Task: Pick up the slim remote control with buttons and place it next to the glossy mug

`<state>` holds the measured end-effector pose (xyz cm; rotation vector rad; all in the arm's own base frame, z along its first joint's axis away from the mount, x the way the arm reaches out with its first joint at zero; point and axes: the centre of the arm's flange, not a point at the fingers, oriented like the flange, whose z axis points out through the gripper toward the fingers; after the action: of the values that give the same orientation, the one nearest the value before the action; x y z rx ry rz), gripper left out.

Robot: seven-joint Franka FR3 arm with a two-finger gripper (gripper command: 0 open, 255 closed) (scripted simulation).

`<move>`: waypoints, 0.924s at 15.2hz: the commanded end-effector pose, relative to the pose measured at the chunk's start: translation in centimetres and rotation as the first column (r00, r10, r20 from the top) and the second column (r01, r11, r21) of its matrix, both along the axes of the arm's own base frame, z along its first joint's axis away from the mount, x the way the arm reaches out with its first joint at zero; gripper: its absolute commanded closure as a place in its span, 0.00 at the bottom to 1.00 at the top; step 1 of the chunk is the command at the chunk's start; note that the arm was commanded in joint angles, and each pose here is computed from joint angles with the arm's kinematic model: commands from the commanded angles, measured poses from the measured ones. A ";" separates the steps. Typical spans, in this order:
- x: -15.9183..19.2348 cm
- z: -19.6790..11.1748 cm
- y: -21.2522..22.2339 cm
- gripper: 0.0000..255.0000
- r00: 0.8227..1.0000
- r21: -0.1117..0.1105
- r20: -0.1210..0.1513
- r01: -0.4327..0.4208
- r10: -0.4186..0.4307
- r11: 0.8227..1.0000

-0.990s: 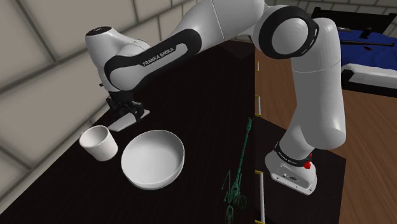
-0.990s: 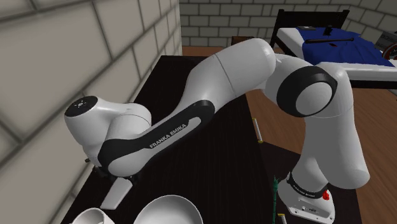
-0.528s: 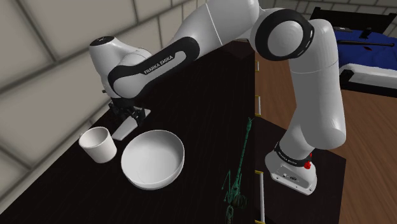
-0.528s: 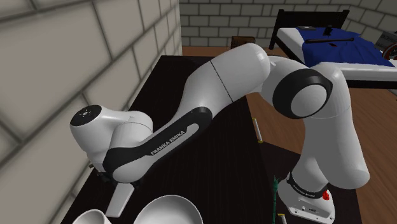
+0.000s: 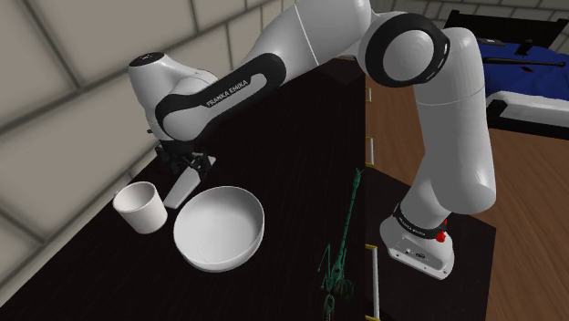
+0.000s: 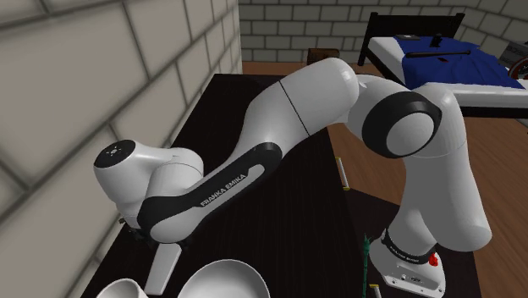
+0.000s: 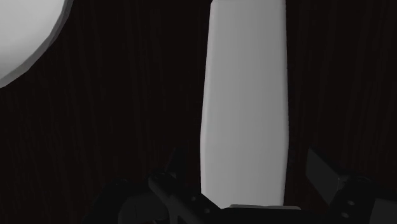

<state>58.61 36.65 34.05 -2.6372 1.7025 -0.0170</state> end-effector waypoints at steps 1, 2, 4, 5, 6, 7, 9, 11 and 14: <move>0.0 0.0 0.0 0.00 1.000 0.000 0.000 0.000 0.000 1.000; 0.0 0.0 0.0 0.00 1.000 0.000 0.000 0.000 0.000 1.000; 0.0 2.6 0.0 0.00 1.000 0.000 0.000 0.000 0.000 1.000; 0.0 4.0 0.0 0.00 1.000 0.000 0.000 0.000 0.000 1.000; 0.0 5.0 0.0 0.00 1.000 0.000 0.000 0.000 0.000 1.000; 0.0 5.0 0.0 0.00 1.000 0.000 0.000 0.000 0.000 1.000; 0.0 5.0 0.0 0.00 1.000 0.000 0.000 0.000 0.000 1.000; 0.0 5.0 0.0 0.00 1.000 0.000 0.000 0.000 0.000 1.000; 0.0 5.0 0.0 0.00 1.000 0.000 0.000 0.000 0.000 1.000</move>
<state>58.58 36.64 39.04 -2.6372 1.7026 -0.0170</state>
